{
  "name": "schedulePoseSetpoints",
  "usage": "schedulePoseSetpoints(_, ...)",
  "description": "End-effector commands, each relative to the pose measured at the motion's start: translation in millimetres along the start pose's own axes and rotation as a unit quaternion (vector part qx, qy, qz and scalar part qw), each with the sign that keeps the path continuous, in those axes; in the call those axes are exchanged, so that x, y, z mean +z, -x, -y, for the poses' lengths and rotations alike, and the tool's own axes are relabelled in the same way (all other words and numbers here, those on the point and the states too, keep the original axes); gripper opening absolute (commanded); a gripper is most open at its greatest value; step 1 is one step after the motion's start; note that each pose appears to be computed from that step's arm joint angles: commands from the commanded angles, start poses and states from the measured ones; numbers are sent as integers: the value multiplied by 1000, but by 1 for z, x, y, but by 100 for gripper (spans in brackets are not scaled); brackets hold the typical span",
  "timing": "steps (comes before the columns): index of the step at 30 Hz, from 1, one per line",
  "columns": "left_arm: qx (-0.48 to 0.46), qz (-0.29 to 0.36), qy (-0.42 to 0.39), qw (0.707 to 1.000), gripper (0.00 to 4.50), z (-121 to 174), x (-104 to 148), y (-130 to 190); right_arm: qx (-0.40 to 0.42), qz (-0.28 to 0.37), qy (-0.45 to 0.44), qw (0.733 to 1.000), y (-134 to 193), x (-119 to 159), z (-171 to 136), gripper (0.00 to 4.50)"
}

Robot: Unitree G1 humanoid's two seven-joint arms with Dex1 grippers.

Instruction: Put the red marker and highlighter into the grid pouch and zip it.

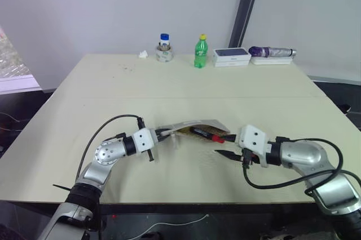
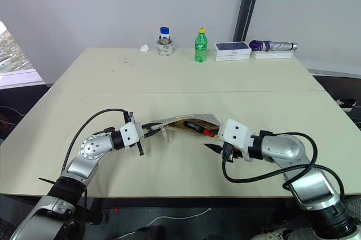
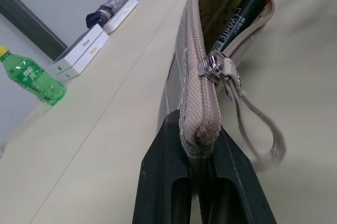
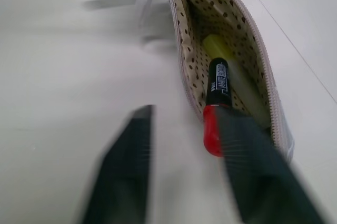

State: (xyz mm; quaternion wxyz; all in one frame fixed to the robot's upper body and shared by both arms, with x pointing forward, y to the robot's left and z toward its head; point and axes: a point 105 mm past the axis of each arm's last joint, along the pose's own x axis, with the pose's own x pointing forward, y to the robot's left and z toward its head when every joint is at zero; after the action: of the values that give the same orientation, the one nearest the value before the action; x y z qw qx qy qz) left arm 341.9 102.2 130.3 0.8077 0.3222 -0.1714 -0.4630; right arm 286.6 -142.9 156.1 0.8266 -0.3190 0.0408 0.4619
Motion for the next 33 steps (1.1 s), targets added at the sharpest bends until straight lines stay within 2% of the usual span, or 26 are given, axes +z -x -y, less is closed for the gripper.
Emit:
schedulePoseSetpoints(1,10,19,-19,1000,0,-10,10,-1,-29,4,18,999,1,6,8,159)
schedulePoseSetpoints(7,11,18,-18,1000,0,-10,10,0,-47,26,1,999,-4,13,14,159)
schedulePoseSetpoints(16,12,18,-19,1000,0,-9,11,0,-51,-30,3,998,-14,-10,13,159)
schedulePoseSetpoints(30,11,19,-21,1000,0,-7,12,-2,-61,-25,-2,998,-18,-9,21,159)
schedulePoseSetpoints(33,10,20,-20,1000,0,-7,13,-2,-52,-20,-11,998,-19,-9,18,78)
